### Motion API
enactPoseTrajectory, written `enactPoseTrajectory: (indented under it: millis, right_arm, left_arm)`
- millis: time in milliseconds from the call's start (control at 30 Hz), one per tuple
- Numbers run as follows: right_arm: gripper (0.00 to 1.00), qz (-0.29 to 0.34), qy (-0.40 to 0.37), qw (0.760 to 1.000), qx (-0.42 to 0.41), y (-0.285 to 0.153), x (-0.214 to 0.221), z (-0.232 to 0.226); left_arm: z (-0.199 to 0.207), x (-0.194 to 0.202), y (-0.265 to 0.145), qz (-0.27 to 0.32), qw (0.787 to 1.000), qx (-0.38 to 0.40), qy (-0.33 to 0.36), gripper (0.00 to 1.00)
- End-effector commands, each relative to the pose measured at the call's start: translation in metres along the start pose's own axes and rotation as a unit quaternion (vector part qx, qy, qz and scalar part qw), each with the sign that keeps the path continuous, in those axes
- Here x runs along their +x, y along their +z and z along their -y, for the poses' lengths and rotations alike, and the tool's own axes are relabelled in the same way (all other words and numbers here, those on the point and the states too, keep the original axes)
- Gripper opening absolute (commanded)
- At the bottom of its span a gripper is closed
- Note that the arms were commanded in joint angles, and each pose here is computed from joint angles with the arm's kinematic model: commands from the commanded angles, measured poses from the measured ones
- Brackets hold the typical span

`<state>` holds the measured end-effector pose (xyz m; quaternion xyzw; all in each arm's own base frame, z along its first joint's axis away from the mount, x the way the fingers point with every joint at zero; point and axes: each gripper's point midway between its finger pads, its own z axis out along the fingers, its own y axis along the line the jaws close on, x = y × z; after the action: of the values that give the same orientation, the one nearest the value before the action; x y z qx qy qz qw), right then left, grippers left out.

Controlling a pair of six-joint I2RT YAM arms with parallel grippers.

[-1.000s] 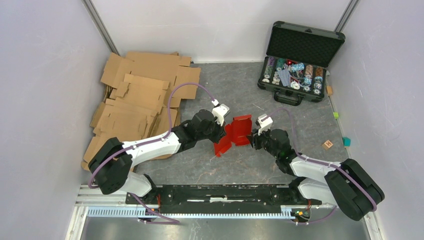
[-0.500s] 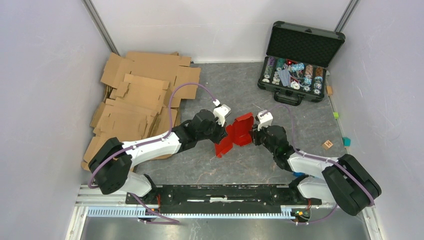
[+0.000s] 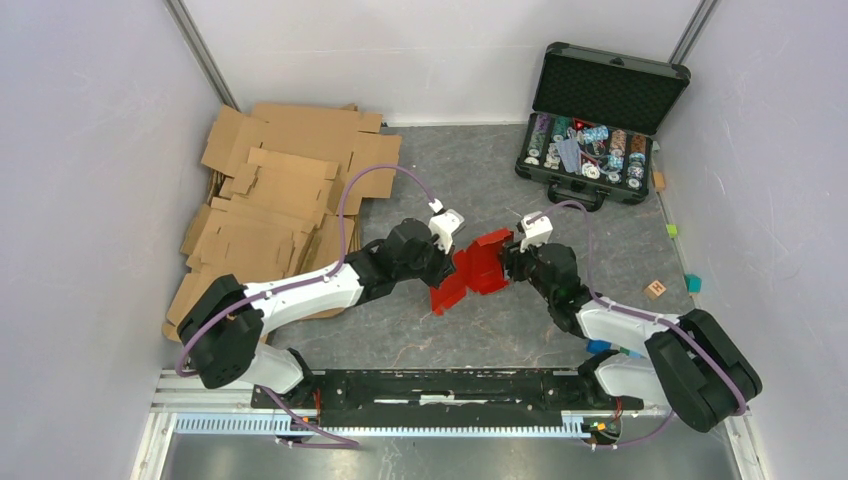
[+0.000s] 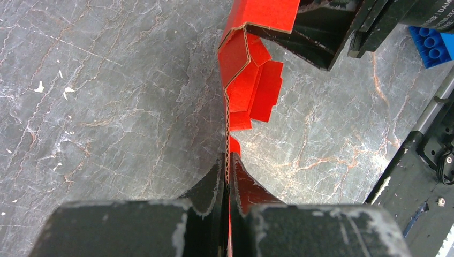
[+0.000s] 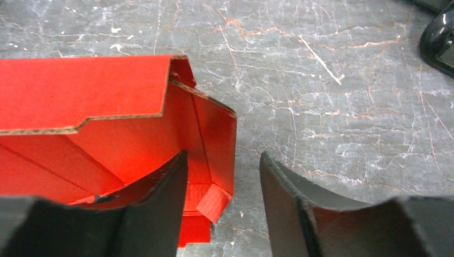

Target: Fold the paper box

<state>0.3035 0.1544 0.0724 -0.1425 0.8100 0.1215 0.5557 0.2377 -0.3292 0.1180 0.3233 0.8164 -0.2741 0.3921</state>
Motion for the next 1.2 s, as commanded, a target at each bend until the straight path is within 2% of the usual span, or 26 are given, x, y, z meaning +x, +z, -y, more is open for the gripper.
enactPoseTrajectory:
  millis: [0, 100, 200, 333, 533, 800, 967, 1167]
  right_arm:
    - [0.54, 0.054, -0.002, 0.997, -0.053, -0.003, -0.024, -0.014]
    - [0.40, 0.063, -0.002, 0.992, -0.106, -0.006, -0.026, -0.032]
    - [0.24, 0.061, 0.001, 0.991, -0.121, -0.007, -0.023, -0.037]
    - [0.10, 0.060, 0.006, 0.990, -0.129, -0.011, -0.020, -0.040]
    - [0.04, 0.045, 0.022, 0.989, -0.137, -0.017, -0.005, -0.042]
    - [0.02, 0.033, 0.011, 0.987, -0.155, -0.024, 0.009, -0.058]
    - [0.04, 0.032, 0.002, 0.985, -0.170, -0.027, 0.009, -0.069]
    - [0.08, 0.015, -0.006, 0.986, -0.165, -0.028, 0.018, -0.069]
  left_arm:
    - [0.001, -0.013, 0.002, 0.009, 1.000, -0.002, 0.023, 0.05]
    - [0.000, -0.013, 0.003, 0.008, 1.000, -0.005, 0.023, 0.05]
    - [-0.002, -0.007, 0.002, -0.004, 1.000, -0.010, 0.022, 0.05]
    - [-0.004, -0.007, 0.002, -0.004, 1.000, -0.016, 0.022, 0.06]
    - [-0.004, -0.011, -0.001, 0.001, 1.000, -0.019, 0.012, 0.05]
    - [0.002, -0.017, 0.000, 0.018, 1.000, -0.005, -0.012, 0.05]
    - [0.014, -0.018, 0.003, 0.015, 0.999, 0.026, -0.021, 0.04]
    - [0.011, -0.009, 0.011, 0.000, 1.000, 0.023, -0.017, 0.05]
